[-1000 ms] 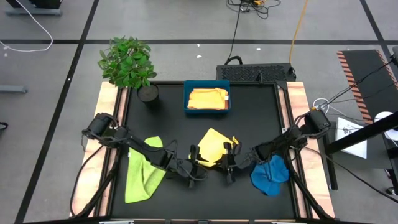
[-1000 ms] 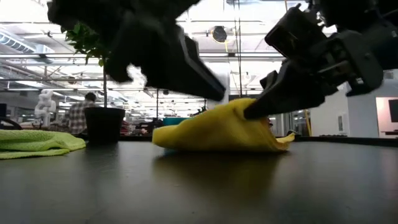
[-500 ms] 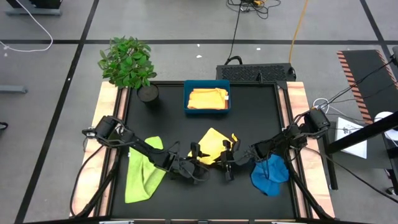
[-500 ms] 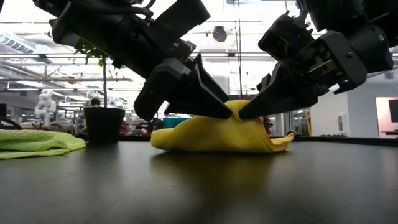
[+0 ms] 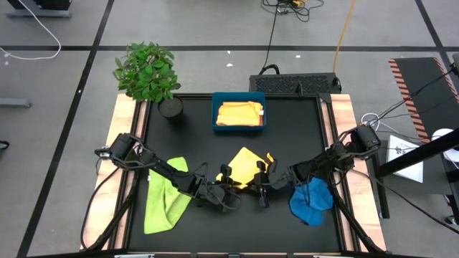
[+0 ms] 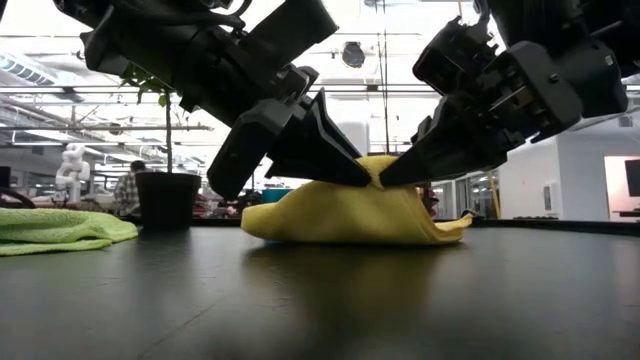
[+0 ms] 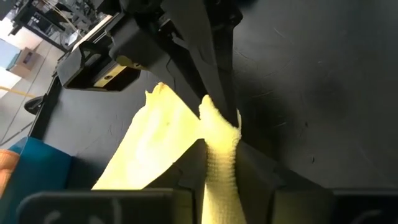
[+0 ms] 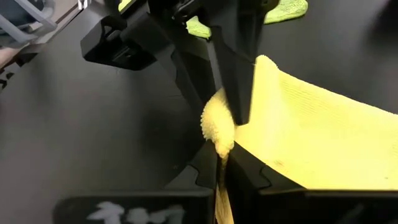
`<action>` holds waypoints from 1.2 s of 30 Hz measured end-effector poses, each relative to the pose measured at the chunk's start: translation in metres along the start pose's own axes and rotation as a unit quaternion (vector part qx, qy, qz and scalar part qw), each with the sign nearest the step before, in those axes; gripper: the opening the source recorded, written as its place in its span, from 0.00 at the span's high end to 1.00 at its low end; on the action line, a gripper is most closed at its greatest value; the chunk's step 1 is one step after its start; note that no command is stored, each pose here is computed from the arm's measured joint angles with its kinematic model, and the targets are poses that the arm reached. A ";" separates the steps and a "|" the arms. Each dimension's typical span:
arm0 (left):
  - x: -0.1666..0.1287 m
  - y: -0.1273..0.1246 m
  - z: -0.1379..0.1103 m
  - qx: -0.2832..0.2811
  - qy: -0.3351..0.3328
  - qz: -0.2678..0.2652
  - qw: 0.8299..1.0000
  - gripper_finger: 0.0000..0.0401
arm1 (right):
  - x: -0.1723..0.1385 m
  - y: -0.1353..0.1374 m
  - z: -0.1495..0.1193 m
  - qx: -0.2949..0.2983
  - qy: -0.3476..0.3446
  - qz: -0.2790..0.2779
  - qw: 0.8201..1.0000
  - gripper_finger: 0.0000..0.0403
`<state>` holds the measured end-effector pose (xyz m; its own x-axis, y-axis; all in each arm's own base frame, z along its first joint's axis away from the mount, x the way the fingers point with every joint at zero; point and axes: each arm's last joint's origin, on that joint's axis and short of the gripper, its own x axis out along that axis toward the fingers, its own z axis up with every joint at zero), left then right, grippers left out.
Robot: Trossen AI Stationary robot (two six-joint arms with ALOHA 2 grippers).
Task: Fold microfiber towels
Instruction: Put the yellow microfiber towel into the blue blue bin
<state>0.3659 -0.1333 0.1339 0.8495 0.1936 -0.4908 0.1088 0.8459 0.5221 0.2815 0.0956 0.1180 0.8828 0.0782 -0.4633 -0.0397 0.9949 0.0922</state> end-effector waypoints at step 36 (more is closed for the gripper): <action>-0.018 0.020 0.010 -0.038 0.008 0.003 0.999 0.99 | -0.011 -0.001 -0.034 -0.208 0.157 -0.135 0.956 0.44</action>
<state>0.3585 -0.1246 0.1605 0.8415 0.2054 -0.4996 0.0648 0.8798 0.4709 0.2558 0.0959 0.0934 0.7061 -0.2357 -0.6677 -0.0700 0.9151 -0.3970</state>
